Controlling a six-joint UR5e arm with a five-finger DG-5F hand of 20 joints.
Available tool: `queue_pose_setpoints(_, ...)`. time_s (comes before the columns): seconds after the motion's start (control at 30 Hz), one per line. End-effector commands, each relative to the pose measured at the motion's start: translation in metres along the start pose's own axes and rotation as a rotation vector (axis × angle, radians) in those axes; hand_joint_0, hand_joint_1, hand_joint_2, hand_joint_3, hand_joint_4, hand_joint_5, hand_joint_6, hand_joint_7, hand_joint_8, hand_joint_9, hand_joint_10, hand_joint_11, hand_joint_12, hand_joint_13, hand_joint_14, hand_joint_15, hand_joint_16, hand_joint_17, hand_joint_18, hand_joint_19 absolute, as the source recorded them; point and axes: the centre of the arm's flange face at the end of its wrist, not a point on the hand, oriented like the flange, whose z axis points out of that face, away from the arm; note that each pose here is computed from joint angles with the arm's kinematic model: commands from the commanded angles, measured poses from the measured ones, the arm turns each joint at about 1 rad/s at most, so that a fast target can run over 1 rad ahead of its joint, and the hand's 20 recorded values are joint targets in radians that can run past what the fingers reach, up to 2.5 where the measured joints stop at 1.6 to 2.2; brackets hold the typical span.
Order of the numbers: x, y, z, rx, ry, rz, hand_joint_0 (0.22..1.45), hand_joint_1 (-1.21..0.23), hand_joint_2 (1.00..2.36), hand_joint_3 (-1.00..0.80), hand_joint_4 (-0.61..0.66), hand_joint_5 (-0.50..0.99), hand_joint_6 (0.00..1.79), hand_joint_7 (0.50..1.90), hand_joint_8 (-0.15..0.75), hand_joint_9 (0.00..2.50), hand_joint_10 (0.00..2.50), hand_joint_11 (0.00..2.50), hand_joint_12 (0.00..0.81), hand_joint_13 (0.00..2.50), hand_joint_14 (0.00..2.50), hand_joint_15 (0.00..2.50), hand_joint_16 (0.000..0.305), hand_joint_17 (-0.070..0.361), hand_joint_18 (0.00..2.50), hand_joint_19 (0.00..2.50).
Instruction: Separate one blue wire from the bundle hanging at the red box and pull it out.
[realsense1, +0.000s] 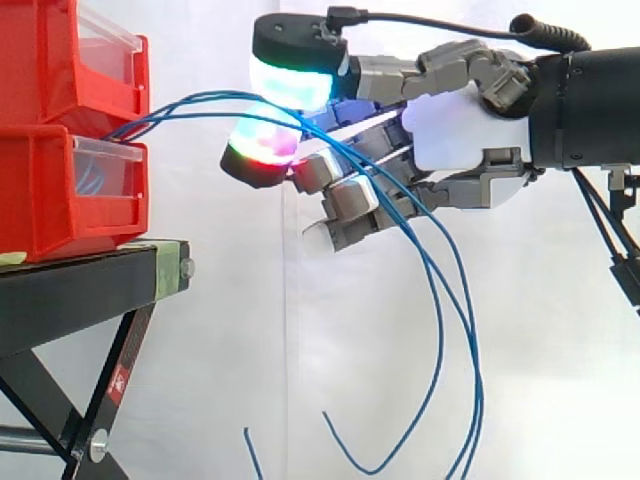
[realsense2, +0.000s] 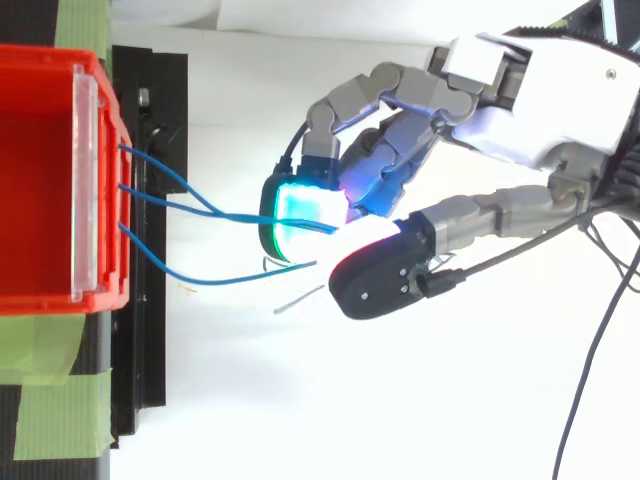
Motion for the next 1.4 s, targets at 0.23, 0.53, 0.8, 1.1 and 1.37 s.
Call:
queue_pose_setpoints(0.23,-0.0002,0.0001,-0.0001,0.000,-0.003,0.000,0.57,-0.56,1.00,-0.50,0.17,-0.22,0.92,0.96,0.347,1.13,0.01,1.39,0.422,1.32,0.02,1.14,0.057,0.129,0.74,0.57)
queue_pose_setpoints(0.53,-0.0002,0.0000,-0.0002,0.002,-0.002,0.003,0.63,-0.66,1.02,-0.28,0.12,-0.21,0.94,0.99,0.354,1.19,0.01,1.43,0.417,1.35,0.02,1.15,0.055,0.123,0.77,0.59)
queue_pose_setpoints(0.8,0.0001,0.0002,-0.0001,0.000,0.000,0.003,0.63,-0.74,1.02,-0.20,0.08,-0.21,0.95,1.01,0.341,1.16,0.01,1.46,0.418,1.34,0.03,1.15,0.055,0.124,0.76,0.58)
queue_pose_setpoints(1.1,0.0001,0.0002,-0.0001,0.000,0.000,0.005,0.69,-0.89,1.02,-0.18,0.08,-0.23,0.94,1.01,0.322,1.03,0.01,1.41,0.407,1.24,0.03,1.12,0.055,0.123,0.72,0.51)
queue_pose_setpoints(1.37,0.0001,0.0002,-0.0001,0.000,0.000,0.005,0.72,-0.94,1.02,-0.27,0.07,-0.24,0.94,1.01,0.314,0.93,0.02,1.36,0.410,1.19,0.03,1.09,0.055,0.124,0.71,0.47)
